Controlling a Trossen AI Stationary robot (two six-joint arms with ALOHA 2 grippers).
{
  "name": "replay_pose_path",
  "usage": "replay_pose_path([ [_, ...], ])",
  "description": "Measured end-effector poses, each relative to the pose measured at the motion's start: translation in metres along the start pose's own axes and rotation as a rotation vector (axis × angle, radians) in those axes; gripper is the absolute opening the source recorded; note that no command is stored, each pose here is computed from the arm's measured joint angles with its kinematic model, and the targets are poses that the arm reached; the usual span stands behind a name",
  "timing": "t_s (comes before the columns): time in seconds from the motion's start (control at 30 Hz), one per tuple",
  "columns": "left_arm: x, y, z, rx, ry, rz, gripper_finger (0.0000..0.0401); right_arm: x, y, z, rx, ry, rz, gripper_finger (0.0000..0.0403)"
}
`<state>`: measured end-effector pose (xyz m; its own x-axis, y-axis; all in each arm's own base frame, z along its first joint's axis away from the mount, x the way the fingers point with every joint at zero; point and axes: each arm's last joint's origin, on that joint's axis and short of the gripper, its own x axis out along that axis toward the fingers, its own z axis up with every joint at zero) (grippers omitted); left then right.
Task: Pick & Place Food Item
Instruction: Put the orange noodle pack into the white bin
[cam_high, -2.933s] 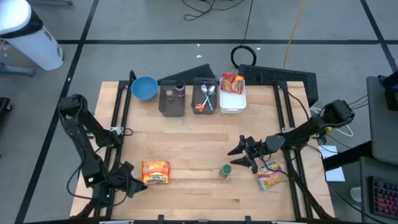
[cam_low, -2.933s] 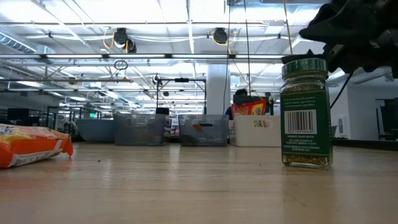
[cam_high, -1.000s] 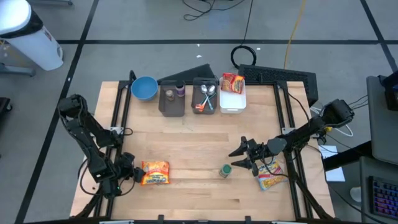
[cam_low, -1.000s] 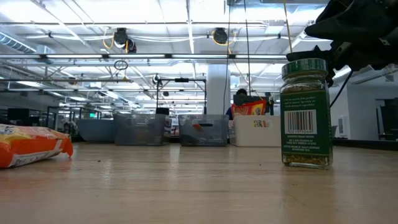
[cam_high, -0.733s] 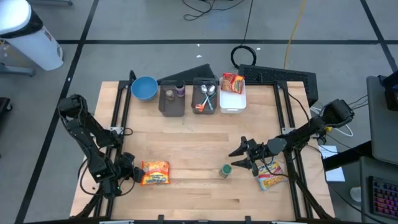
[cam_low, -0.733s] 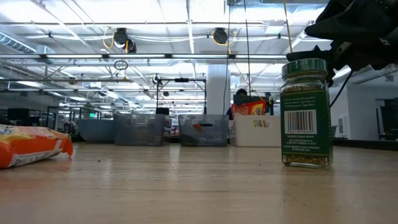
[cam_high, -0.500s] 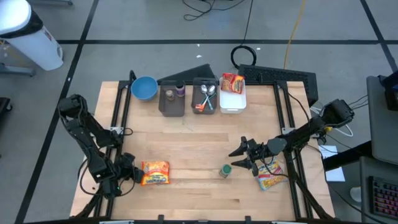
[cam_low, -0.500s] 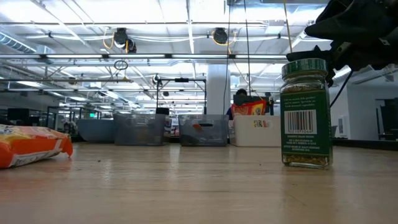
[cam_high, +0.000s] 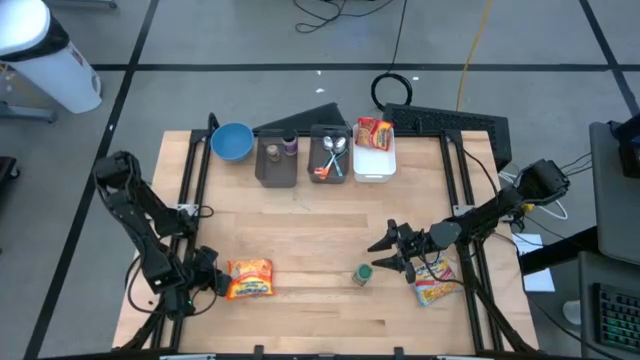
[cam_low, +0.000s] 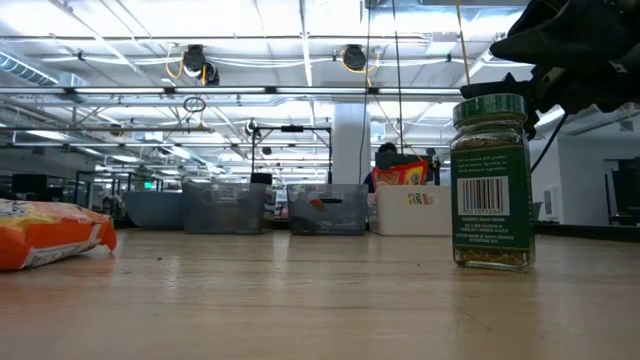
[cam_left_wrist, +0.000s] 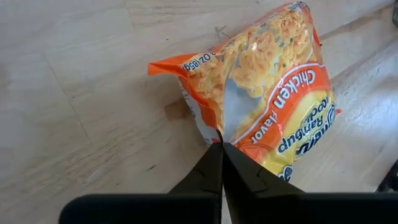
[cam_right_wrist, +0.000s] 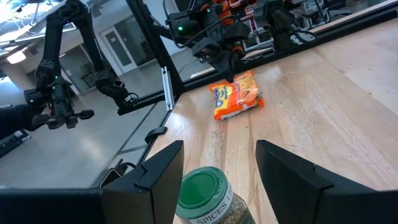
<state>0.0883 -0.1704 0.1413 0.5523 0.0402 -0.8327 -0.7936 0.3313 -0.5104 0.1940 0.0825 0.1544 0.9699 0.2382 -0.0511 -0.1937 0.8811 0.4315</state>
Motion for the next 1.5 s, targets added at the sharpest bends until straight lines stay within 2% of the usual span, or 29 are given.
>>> replay_pose_path([
  [0.3,-0.014,-0.008,0.011,0.055,-0.007,-0.098,0.0003,0.000,0.000,0.000,0.001,-0.003,0.002,0.0194],
  [0.57,-0.024,-0.025,0.037,0.212,-0.039,-0.164,0.0002,0.000,0.002,0.004,0.009,-0.045,0.022,0.0194],
  [0.73,-0.040,-0.047,0.058,0.332,-0.084,-0.236,0.0001,0.000,0.003,0.006,0.012,-0.057,0.027,0.0194],
  [1.0,-0.084,-0.094,0.097,0.553,-0.225,-0.352,0.0001,0.001,0.002,0.007,-0.001,-0.063,0.023,0.0194],
  [1.17,-0.104,-0.115,0.117,0.651,-0.242,-0.374,0.0001,0.001,-0.001,0.009,-0.041,-0.069,0.008,0.0194],
  [1.33,-0.114,-0.127,0.134,0.708,-0.218,-0.408,0.0000,0.004,-0.005,0.013,-0.148,-0.072,-0.013,0.0194],
  [1.43,-0.111,-0.134,0.142,0.732,-0.173,-0.411,0.0000,0.014,-0.005,0.022,-0.199,-0.025,0.021,0.0194],
  [1.5,-0.105,-0.139,0.147,0.755,-0.135,-0.404,0.0000,0.025,-0.004,0.030,-0.233,0.054,0.033,0.0194],
])
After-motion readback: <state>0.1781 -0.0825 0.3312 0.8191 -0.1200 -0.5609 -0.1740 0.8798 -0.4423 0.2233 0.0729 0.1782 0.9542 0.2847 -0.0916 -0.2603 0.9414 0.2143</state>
